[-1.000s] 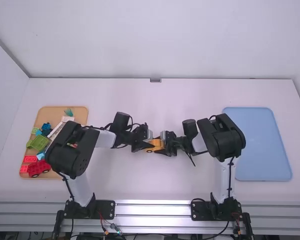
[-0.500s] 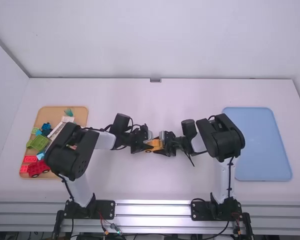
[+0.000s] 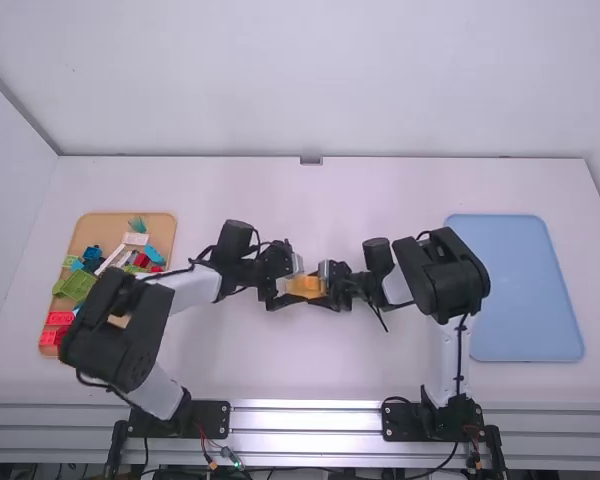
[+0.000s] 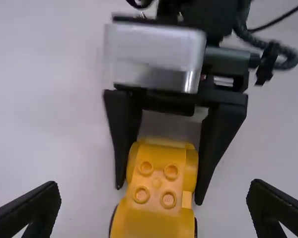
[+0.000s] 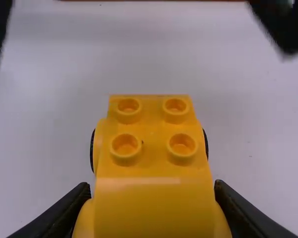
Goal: Assemble lego blocks to make yellow taxi
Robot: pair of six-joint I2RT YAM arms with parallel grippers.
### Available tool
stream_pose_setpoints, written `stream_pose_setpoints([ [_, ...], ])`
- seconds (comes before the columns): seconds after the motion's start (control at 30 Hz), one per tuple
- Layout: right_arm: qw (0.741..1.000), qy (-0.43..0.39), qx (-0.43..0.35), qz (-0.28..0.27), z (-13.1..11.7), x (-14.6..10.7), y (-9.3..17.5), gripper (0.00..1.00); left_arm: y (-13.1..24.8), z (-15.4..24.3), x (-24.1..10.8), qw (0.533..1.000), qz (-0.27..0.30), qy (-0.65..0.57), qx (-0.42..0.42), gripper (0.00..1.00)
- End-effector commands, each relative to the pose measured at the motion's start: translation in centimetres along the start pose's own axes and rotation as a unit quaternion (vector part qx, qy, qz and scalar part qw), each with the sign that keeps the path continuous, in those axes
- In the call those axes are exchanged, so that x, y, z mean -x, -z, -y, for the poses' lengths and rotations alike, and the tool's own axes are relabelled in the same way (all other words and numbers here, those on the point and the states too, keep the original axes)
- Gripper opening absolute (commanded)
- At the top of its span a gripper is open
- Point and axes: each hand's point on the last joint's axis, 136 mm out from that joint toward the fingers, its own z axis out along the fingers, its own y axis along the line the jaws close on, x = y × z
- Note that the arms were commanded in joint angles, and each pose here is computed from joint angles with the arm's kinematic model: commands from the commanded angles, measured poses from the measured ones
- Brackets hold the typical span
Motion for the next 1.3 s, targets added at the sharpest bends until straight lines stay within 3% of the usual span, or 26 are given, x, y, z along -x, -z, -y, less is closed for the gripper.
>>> stream_pose_setpoints([
  [0.0,0.999,-0.028,-0.017,-0.016,0.7,-0.8,0.0,0.47,2.6,-1.6,1.1,0.999,0.017,0.010,0.036,0.99],
  [0.23,0.987,-0.118,-0.105,-0.018,4.9,1.2,3.0,0.48,9.0,-6.7,1.3,0.973,0.053,0.172,0.144,0.99],
  [0.43,0.958,-0.157,-0.236,-0.038,9.5,3.9,10.9,0.45,13.3,-9.9,-0.5,0.938,0.078,0.262,0.212,0.99],
  [0.5,0.926,-0.180,-0.323,-0.073,11.1,3.9,16.2,0.44,14.4,-10.5,-1.3,0.932,0.078,0.268,0.229,0.99],
  [0.6,0.885,-0.203,-0.405,-0.110,11.8,3.0,21.3,0.42,14.8,-10.7,-1.5,0.931,0.079,0.269,0.235,0.99],
  [0.63,0.851,-0.220,-0.457,-0.135,11.9,2.3,24.9,0.42,14.8,-10.8,-1.4,0.931,0.080,0.266,0.237,0.99],
  [0.7,0.808,-0.254,-0.511,-0.147,11.6,1.6,28.6,0.42,14.7,-10.7,-1.3,0.932,0.080,0.263,0.235,0.99],
  [0.73,0.754,-0.294,-0.568,-0.149,11.1,0.7,32.5,0.43,14.6,-10.7,-1.3,0.932,0.079,0.263,0.235,0.99],
  [0.87,0.632,-0.371,-0.667,-0.136,9.0,-2.1,40.3,0.44,15.3,-11.8,-2.7,0.909,0.063,0.307,0.276,0.99],
  [0.97,0.572,-0.419,-0.695,-0.119,7.3,-4.5,43.6,0.44,16.3,-13.0,-4.2,0.865,0.056,0.377,0.328,0.99],
  [1.07,0.553,-0.446,-0.694,-0.119,6.3,-6.9,44.7,0.43,17.3,-13.7,-5.5,0.834,0.048,0.410,0.366,0.99],
  [1.27,0.527,-0.486,-0.685,-0.130,5.0,-10.7,45.0,0.46,17.2,-13.7,-5.7,0.831,0.042,0.409,0.374,0.99],
])
